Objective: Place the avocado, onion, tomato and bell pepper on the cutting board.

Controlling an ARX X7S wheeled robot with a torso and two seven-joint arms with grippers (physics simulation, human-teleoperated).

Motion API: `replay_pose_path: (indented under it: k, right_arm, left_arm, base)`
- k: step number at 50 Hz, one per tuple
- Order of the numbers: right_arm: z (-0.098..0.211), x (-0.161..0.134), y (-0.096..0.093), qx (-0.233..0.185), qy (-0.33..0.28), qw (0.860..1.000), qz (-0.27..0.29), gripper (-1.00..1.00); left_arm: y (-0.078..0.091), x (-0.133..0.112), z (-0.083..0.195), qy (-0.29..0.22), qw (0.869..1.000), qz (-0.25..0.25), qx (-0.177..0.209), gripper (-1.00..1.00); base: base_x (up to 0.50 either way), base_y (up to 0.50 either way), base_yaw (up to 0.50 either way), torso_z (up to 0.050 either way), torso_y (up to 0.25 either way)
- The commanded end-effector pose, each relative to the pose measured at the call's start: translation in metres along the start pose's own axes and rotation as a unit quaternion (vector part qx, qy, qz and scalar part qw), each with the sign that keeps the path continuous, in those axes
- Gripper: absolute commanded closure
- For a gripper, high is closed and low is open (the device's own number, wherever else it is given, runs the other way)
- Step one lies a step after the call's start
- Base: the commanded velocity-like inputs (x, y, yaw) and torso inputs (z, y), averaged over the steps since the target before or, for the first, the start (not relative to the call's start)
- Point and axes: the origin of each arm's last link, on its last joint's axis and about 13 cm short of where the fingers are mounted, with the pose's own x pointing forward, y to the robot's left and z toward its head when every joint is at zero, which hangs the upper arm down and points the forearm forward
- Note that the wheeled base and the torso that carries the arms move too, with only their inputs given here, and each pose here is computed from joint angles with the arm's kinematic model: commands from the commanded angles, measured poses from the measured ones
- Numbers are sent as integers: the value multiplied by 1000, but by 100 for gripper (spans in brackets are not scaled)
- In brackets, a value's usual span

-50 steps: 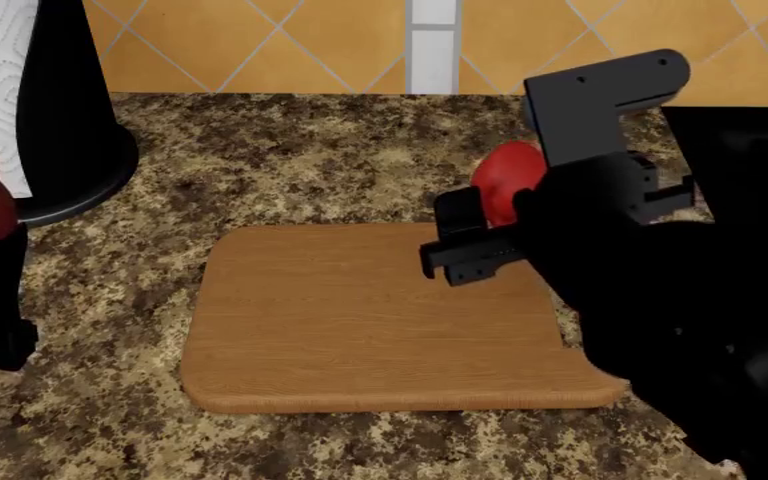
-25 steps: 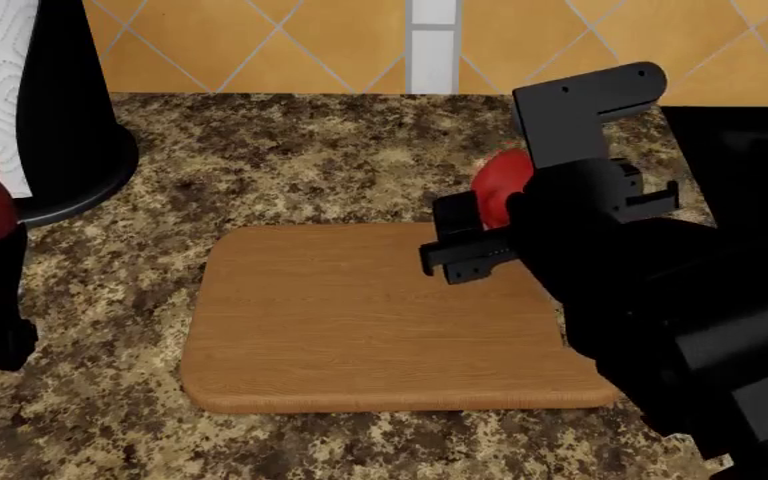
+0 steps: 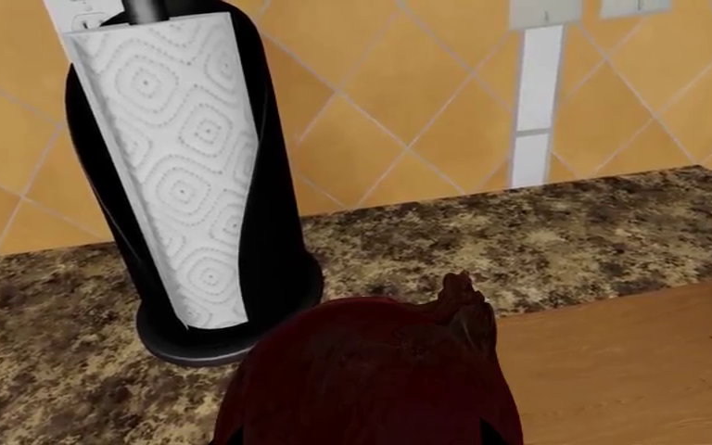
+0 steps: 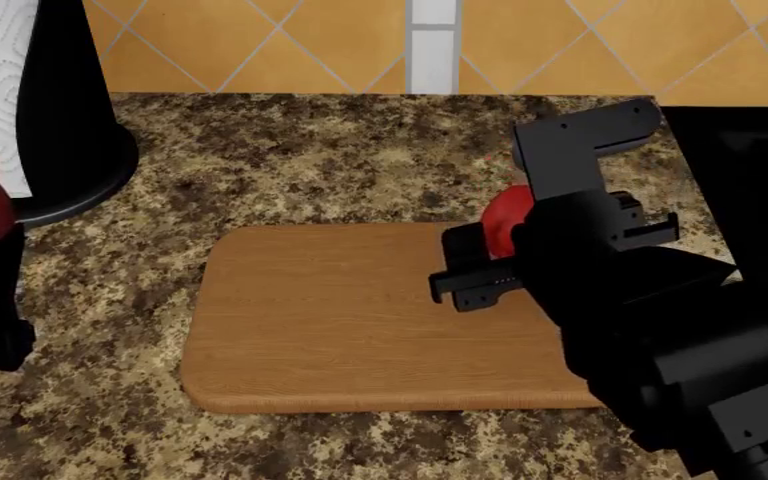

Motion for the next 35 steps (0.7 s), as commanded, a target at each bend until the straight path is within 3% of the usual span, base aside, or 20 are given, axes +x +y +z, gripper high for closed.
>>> replay_pose_path:
  k: [1,9,10,22,35]
  right_arm:
    - [-4,4,4,-8,3,1000,16,100]
    - [-3,3,3,-11,4,1000,12,100]
    - [-3,3,3,-16,5,1000,11,-100]
    - [1,-3,3,-18,-1,1000,11,-100]
    - [26,-40,-1,-41,-54,998,7,-100]
  left_arm:
    - [-1,0,4,-13,1000,-11,-16,100]
    - [0,1,6,-17,1000,-11,-17,100]
    - [0,1,7,-17,1000,-10,-17,100]
    - [0,0,7,-18,1000,-10,-17,100]
    - [-2,-1,8,-19,1000,-14,-17,100]
  base:
    - [0,0,0,0,0]
    - [0,0,0,0,0]
    - [0,0,0,0,0]
    - [0,0,0,0,0]
    - [0,0,0,0,0]
